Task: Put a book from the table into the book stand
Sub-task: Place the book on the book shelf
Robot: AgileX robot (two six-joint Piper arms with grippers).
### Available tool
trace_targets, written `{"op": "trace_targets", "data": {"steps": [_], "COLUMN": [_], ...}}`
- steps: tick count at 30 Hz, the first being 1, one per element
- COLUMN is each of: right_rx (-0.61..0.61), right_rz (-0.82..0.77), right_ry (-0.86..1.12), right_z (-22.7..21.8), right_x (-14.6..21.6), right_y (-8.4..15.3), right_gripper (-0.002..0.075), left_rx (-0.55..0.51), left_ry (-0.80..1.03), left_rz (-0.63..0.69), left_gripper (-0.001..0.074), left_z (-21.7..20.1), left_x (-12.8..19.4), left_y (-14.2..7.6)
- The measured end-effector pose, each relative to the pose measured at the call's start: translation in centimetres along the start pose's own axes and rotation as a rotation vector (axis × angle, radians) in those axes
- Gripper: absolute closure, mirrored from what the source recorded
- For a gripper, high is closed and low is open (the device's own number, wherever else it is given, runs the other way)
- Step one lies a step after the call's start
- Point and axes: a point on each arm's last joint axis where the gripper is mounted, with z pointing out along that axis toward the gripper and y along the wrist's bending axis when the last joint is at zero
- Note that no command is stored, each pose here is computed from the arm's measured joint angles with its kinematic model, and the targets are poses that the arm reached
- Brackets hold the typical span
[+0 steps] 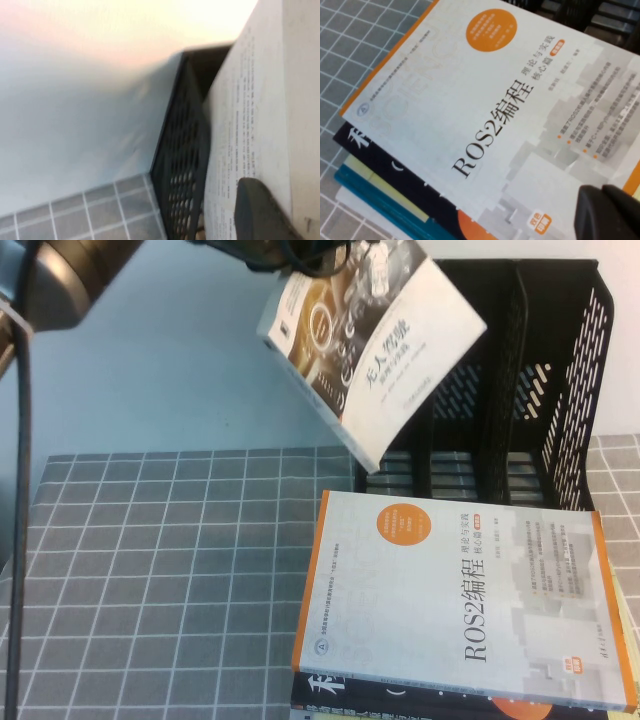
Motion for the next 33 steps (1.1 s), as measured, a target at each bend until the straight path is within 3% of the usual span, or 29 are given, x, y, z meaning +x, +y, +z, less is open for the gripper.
{"op": "trace_targets", "data": {"steps": [8, 15, 21, 33], "right_rx": [0.02, 0.023, 0.026, 0.025], "right_rz": [0.014, 0.016, 0.015, 0.034], "right_ry": [-0.026, -0.028, -0.029, -0.029], "right_z": [0.0, 0.0, 0.0, 0.0], "right_x": [-0.2, -0.3, -0.2, -0.2], "right_y": [-0.2, -0.2, -0.2, -0.2], "right_gripper": [0.0729, 0.0729, 0.0729, 0.0729], "left_rx": [0.03, 0.027, 0.026, 0.011], "left_ry": [-0.128, -0.119, -0.082, 0.053], "left_rz": [0.015, 0.023, 0.027, 0.025], "left_gripper": [0.0635, 0.0635, 0.0635, 0.0635], "left_z": [-5.8, -6.3, -4.5, 4.6], "left_x": [-2.6, -2.6, -2.0, 1.3], "left_y": [-0.4, -0.4, -0.4, 0.0]}}
